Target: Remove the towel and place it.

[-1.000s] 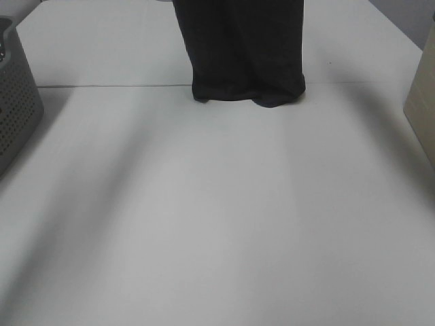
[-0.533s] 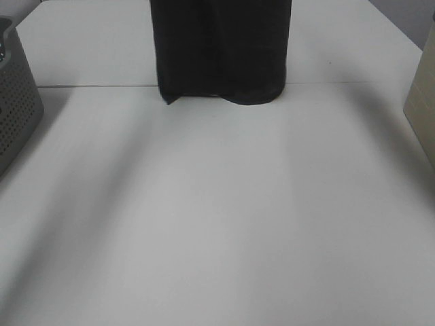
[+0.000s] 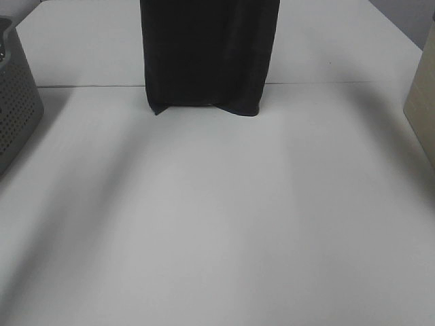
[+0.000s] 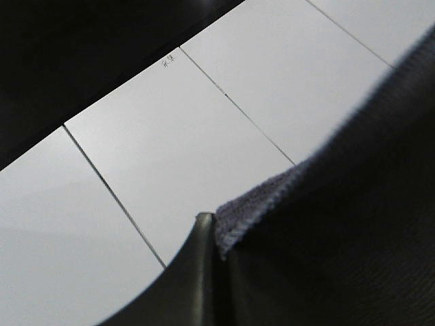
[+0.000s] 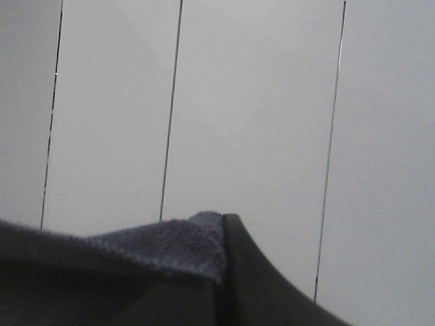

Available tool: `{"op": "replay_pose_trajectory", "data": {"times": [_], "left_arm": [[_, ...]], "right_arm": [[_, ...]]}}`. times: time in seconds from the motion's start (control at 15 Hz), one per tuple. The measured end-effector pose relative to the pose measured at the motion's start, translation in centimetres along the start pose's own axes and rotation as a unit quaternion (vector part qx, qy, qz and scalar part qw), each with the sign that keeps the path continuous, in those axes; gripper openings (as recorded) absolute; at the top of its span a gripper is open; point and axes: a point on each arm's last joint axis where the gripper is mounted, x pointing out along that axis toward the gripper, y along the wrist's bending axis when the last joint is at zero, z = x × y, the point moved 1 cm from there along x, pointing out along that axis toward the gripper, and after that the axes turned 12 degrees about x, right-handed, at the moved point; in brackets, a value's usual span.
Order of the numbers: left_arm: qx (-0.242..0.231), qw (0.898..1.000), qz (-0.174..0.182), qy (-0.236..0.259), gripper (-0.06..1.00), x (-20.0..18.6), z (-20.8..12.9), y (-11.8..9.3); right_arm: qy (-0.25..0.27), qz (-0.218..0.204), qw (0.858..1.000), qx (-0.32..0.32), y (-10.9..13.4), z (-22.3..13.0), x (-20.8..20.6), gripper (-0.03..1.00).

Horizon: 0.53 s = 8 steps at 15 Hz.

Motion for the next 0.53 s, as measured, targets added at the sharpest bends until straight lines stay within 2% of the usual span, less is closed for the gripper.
{"op": "replay_pose_trajectory", "data": {"times": [0.33,0.53], "left_arm": [[0.005,1.0,0.015,-0.013,0.0,-0.15,-0.45,0.64],[0.005,1.0,0.017,-0.017,0.0,-0.15,-0.43,0.62]], "right_arm": [[-0.025,0.02,0.999,-0.032,0.5,0.43,0.0,0.01],[-0.028,0.018,0.999,-0.037,0.35,0.21,0.09,0.01]]}}
